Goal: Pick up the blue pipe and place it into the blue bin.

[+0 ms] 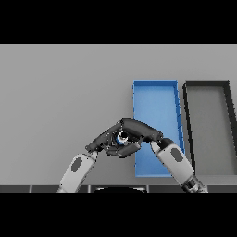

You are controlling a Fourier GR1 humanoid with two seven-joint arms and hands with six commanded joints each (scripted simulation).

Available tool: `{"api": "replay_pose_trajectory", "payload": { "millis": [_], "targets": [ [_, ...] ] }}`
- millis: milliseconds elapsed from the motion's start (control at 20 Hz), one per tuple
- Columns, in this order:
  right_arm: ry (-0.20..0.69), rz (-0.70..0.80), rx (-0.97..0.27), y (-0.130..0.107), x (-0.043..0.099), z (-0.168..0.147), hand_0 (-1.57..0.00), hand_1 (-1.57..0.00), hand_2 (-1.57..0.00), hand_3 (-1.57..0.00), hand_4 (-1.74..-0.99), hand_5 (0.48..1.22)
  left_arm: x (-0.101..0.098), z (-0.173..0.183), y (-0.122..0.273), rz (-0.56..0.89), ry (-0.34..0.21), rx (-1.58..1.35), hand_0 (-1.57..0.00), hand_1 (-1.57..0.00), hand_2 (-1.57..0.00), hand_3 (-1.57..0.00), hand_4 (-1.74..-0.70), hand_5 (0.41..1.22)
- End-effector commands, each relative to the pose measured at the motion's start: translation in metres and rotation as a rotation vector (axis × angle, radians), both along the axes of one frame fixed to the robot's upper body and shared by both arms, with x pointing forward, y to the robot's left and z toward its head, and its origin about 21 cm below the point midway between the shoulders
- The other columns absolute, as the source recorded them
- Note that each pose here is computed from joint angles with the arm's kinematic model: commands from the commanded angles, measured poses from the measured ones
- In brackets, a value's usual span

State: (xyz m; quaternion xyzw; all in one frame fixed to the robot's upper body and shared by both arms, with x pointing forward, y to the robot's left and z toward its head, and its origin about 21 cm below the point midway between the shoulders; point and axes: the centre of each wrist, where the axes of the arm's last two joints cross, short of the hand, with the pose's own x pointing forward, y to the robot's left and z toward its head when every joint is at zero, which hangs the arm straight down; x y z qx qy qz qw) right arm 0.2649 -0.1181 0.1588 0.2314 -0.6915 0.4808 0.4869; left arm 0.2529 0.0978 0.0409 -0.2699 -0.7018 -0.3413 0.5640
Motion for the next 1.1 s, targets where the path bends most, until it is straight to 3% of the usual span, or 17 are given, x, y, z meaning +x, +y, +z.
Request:
{"api": "replay_pose_trajectory", "payload": {
  "millis": [0, 100, 250, 400, 600, 650, 700, 800, 900, 1050],
  "targets": [
    [0.02, 0.006, 0.034, 0.003, 0.0, -0.001, -1.19, -1.19, -1.2, -1.03, -1.513, 0.671, 0.0, 0.002, 0.0, 0.004, 0.0, -0.01, -1.57, -1.57, -1.55, -1.27, -1.68, 1.221],
    [0.024, 0.004, 0.067, 0.003, 0.001, -0.004, -1.32, -1.33, -1.33, -1.23, -1.481, 0.869, 0.001, 0.005, -0.001, 0.004, -0.002, 0.004, -1.57, -1.57, -1.56, -1.33, -1.7, 1.221],
    [-0.018, 0.016, 0.075, 0.004, -0.003, -0.004, -1.44, -1.45, -1.45, -1.39, -1.477, 1.041, 0.002, 0.005, -0.004, -0.006, -0.021, -0.017, -1.57, -1.57, -1.54, -1.41, -1.72, 1.221],
    [0.014, 0.021, 0.094, 0.01, -0.008, -0.005, -1.51, -1.51, -1.51, -1.48, -1.488, 1.129, 0.002, 0.003, -0.004, 0.002, -0.048, -0.032, -1.57, -1.57, -1.55, -1.43, -1.73, 1.221],
    [0.064, 0.001, 0.139, 0.01, -0.008, -0.008, -1.54, -1.55, -1.55, -1.53, -1.494, 1.183, 0.006, 0.004, -0.001, 0.015, -0.039, -0.032, -1.57, -1.57, -1.56, -1.43, -1.73, 1.221],
    [0.069, 0.001, 0.151, 0.01, -0.01, -0.008, -1.55, -1.55, -1.55, -1.54, -1.495, 1.191, 0.005, 0.005, 0.001, 0.015, -0.052, -0.038, -1.57, -1.57, -1.57, -1.26, -1.73, 1.221],
    [0.06, -0.01, 0.152, 0.01, -0.009, -0.006, -1.55, -1.55, -1.55, -1.55, -1.496, 1.197, 0.005, 0.006, 0.001, 0.021, -0.065, -0.034, -1.45, -1.37, -1.34, -1.05, -1.63, 1.221],
    [0.062, -0.016, 0.139, 0.013, -0.011, -0.006, -1.56, -1.56, -1.56, -1.56, -1.497, 1.206, 0.004, 0.004, 0.002, 0.004, -0.078, 0.013, -0.94, -0.88, -0.85, -0.67, -1.41, 1.221],
    [0.055, -0.019, 0.141, 0.011, -0.01, -0.005, -1.56, -1.56, -1.56, -1.56, -1.498, 1.211, 0.006, 0.005, 0.005, -0.027, -0.074, 0.056, -0.6, -0.56, -0.55, -0.43, -1.25, 1.221],
    [0.062, -0.022, 0.148, 0.013, -0.01, -0.006, -1.57, -1.57, -1.57, -1.57, -1.498, 1.216, 0.006, 0.003, 0.013, -0.04, -0.05, 0.087, -0.31, -0.29, -0.28, -0.22, -1.09, 0.984]
  ]
}}
